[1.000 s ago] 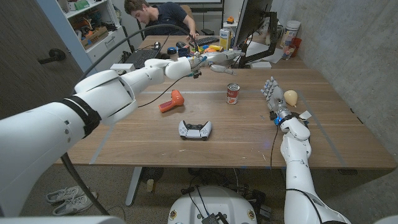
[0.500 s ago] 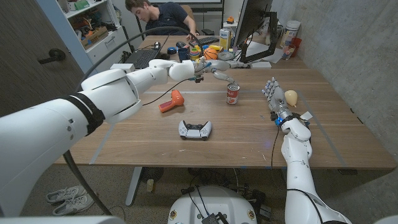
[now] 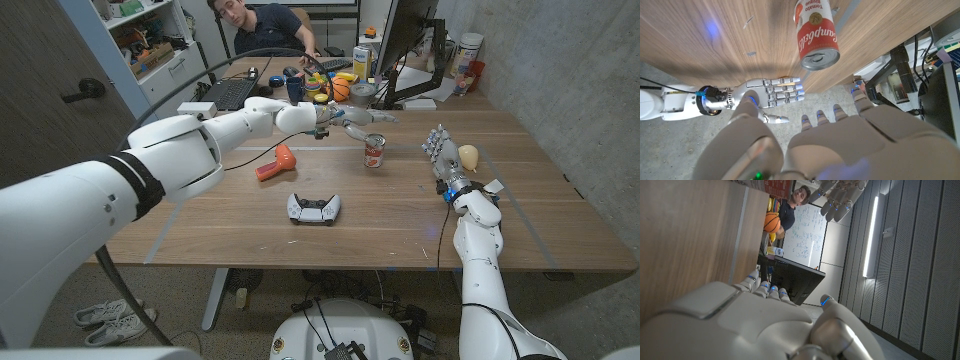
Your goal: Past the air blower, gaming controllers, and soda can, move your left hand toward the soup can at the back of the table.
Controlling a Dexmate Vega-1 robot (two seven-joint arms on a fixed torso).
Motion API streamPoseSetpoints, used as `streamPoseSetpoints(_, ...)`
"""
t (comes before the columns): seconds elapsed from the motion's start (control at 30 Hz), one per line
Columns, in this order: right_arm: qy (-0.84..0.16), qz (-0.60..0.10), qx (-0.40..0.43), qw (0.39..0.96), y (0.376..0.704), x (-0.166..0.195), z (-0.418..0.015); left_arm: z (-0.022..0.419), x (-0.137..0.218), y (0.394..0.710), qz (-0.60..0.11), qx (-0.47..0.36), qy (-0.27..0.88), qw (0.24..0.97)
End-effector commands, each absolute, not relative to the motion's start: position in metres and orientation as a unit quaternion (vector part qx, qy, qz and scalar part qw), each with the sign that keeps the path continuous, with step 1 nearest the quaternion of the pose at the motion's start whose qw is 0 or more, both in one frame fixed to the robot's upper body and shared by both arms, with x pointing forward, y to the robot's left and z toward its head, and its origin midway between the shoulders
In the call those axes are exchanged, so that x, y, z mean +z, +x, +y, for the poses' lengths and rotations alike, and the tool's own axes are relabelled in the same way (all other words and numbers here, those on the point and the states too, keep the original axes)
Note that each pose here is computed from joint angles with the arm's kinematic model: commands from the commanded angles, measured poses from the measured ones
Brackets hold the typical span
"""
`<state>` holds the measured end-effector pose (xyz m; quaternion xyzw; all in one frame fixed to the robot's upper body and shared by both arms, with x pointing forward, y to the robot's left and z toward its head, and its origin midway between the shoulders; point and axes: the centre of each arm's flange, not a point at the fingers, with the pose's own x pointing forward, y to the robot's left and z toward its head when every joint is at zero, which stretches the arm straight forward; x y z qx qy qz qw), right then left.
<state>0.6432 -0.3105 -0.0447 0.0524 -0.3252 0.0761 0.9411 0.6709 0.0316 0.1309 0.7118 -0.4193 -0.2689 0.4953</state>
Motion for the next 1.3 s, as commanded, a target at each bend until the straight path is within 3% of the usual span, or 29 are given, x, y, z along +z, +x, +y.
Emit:
streamPoseSetpoints(0.03,0.051,-0.324,0.075,0.942,0.642,-0.046,-0.312,0.033,0.121,0.679,-0.399,-0.261,0.735,0.482)
streamPoseSetpoints(1.3,0.043,-0.324,0.07,0.942,0.643,-0.041,-0.308,0.035,0.121,0.696,-0.385,-0.214,0.759,0.48)
